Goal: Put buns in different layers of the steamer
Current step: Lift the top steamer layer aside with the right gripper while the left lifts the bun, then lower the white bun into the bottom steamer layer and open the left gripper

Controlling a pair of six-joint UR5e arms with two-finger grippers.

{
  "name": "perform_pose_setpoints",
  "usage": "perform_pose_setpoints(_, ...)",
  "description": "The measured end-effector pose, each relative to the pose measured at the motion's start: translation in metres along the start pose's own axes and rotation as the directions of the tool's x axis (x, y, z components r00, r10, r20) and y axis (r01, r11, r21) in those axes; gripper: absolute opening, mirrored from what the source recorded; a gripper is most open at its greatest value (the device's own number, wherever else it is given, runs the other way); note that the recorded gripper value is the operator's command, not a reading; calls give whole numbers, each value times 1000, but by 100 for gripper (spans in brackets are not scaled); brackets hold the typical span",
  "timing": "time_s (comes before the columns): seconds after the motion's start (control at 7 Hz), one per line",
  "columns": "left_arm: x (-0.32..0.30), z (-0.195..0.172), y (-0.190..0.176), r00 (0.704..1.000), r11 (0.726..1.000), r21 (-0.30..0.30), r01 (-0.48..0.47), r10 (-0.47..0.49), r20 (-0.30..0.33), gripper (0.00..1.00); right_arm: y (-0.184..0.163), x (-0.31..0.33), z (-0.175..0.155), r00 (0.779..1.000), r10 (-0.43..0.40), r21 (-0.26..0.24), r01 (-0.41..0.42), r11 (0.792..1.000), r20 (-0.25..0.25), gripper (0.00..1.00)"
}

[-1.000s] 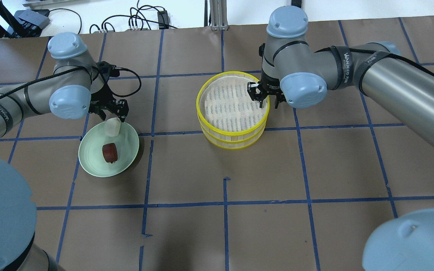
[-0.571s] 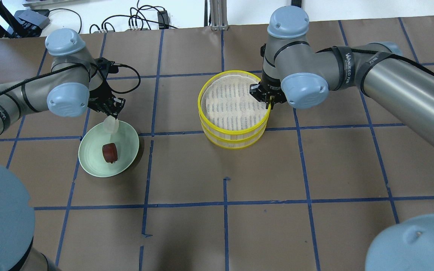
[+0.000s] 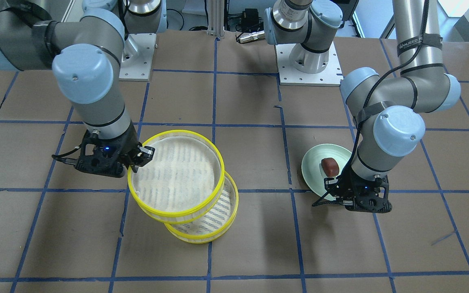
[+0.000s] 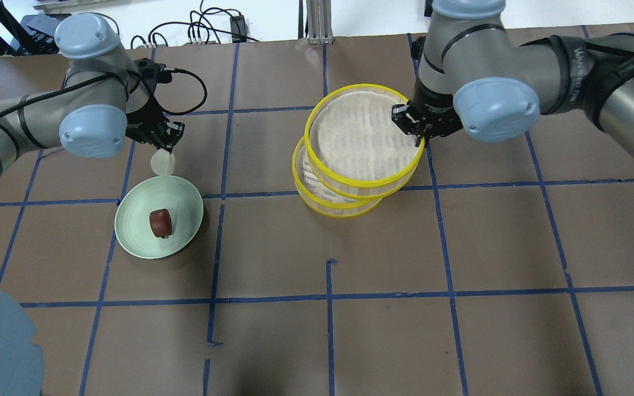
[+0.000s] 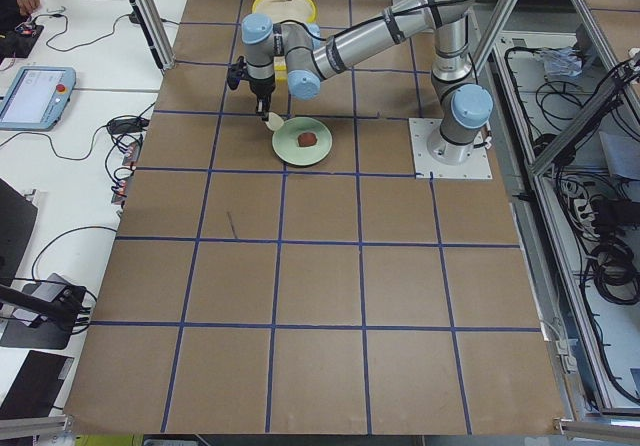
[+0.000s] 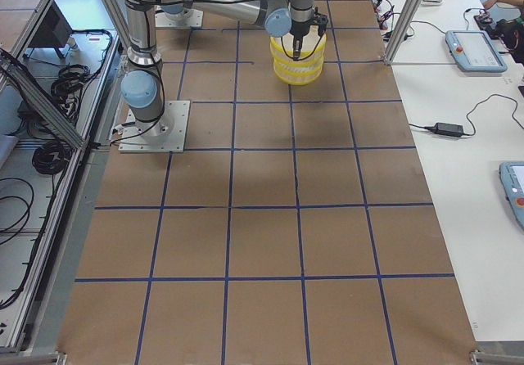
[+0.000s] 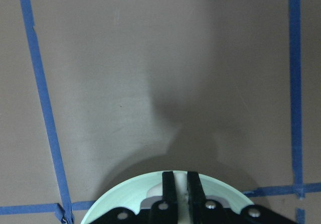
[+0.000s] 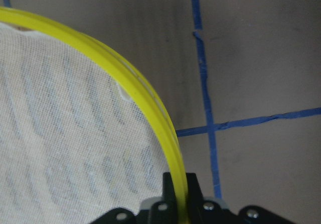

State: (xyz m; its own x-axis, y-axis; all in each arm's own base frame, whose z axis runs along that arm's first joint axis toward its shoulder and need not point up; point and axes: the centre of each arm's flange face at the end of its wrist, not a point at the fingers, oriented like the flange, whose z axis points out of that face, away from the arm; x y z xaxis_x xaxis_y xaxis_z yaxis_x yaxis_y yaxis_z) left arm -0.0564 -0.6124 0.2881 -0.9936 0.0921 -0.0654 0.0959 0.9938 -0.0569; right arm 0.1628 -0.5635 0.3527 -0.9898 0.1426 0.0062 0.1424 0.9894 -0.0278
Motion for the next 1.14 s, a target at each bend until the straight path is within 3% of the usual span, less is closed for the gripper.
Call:
perform_pose_setpoints(0.14,12,-19,-5,1000,1000,27,16,-15,-15,8,-14,48,-3,1000,-11,-15,11,1000,-6,12)
perform_pose_setpoints(0.43,69,-35,-9,986,990,49,131,-125,-114,9,-28,134,-11,999,-49,-39,48,998,-9,12)
perform_pose_setpoints(0.57,114,-35,-8,964,978,42,205,-194,-179,9,-28,154,-13,998,-57,-48,57,997,-7,12)
perform_pose_setpoints(0.71,165,-31,-9,917,954,28,297,-277,-287,9,-27,162,-14,998,-61,-54,61,997,-5,12)
perform_pose_setpoints(0.86,208,-24,-9,861,927,3,374,-346,-373,46,-27,165,-13,998,-63,-57,62,996,-4,12)
perform_pose_setpoints(1.0,240,-11,-7,830,914,-20,406,-378,-411,99,-27,166,-13,998,-63,-57,62,996,-3,12)
perform_pose_setpoints(1.14,256,0,-5,819,909,-39,416,-392,-420,100,-27,166,-13,998,-63,-57,62,996,-3,12)
